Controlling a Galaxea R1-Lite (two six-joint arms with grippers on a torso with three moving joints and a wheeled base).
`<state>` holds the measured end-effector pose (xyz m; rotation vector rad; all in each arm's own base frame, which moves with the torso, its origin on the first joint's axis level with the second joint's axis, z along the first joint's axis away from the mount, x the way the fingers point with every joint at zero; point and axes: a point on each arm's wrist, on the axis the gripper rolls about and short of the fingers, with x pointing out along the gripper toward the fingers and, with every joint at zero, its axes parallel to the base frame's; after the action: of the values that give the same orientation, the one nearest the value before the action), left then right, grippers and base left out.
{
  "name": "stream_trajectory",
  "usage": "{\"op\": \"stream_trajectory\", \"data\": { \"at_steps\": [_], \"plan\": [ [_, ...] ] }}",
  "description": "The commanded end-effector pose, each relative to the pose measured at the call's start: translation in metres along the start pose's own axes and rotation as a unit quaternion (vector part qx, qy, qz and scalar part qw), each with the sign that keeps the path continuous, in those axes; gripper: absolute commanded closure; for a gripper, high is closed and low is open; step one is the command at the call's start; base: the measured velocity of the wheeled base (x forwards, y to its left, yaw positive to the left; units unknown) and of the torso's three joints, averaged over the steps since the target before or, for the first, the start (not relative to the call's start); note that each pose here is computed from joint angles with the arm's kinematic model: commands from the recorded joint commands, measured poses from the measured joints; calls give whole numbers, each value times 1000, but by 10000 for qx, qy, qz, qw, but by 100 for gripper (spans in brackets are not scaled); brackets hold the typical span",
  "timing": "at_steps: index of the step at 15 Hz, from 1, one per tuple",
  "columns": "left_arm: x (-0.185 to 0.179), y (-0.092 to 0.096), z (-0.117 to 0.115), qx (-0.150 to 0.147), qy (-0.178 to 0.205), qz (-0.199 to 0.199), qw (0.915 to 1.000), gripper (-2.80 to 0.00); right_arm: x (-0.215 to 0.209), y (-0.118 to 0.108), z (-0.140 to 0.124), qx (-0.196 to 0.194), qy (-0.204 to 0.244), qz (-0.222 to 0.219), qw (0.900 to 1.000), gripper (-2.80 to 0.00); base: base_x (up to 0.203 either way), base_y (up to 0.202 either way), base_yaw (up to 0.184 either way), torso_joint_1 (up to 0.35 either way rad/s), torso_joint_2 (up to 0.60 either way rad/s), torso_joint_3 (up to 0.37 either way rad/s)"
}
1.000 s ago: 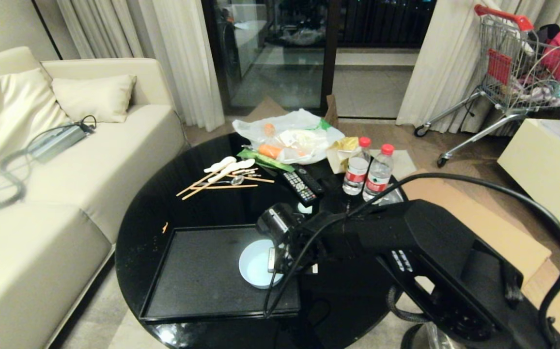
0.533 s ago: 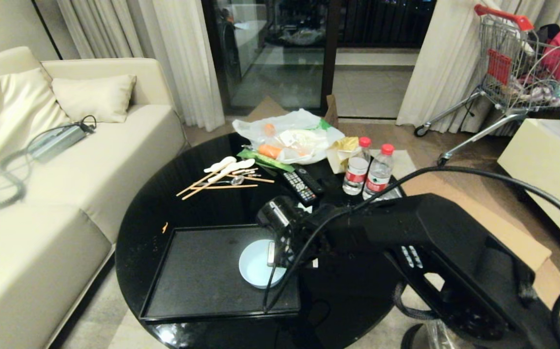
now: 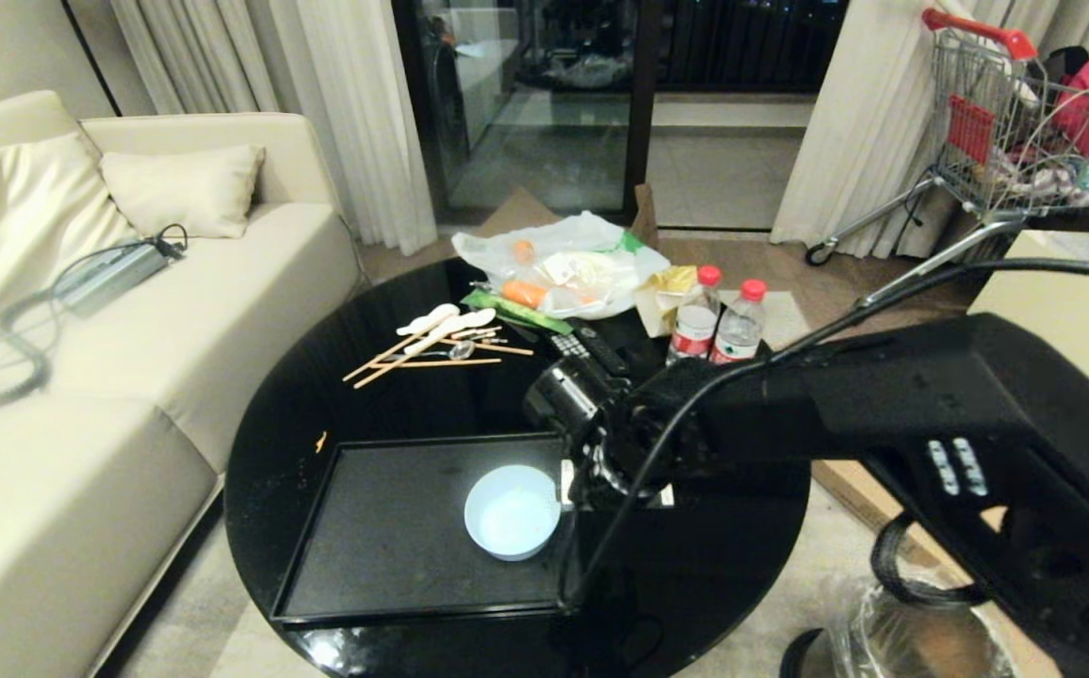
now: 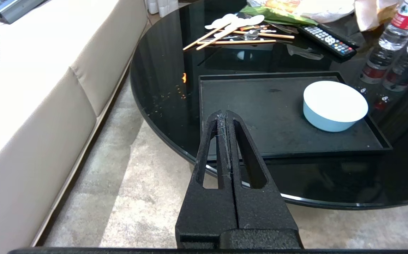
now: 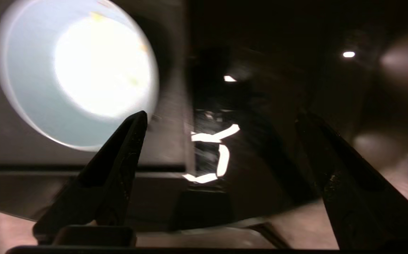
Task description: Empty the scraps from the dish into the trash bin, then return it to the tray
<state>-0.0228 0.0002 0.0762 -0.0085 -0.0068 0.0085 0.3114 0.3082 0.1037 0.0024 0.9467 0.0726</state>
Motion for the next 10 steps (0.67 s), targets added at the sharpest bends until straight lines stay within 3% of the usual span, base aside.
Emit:
{"op": "stream_trajectory", "data": {
  "at_steps": [1, 2, 3, 10],
  "plan": [
    [0, 0, 0, -4, -4, 3, 10000, 0, -33, -25, 1, 85, -135, -146, 9998, -280, 0, 0, 0, 0, 0, 0],
    [0, 0, 0, -4, -4, 3, 10000, 0, -36, -34, 0, 138, -189, -259, 9994, -280, 0, 0, 0, 0, 0, 0],
    [0, 0, 0, -4, -4, 3, 10000, 0, -38, -44, -1, 195, -252, -338, 9989, 0, 0, 0, 0, 0, 0, 0],
    [0, 0, 0, -4, -4, 3, 10000, 0, -63, -126, 8, 592, -660, -805, 9928, 0, 0, 0, 0, 0, 0, 0]
  ]
}}
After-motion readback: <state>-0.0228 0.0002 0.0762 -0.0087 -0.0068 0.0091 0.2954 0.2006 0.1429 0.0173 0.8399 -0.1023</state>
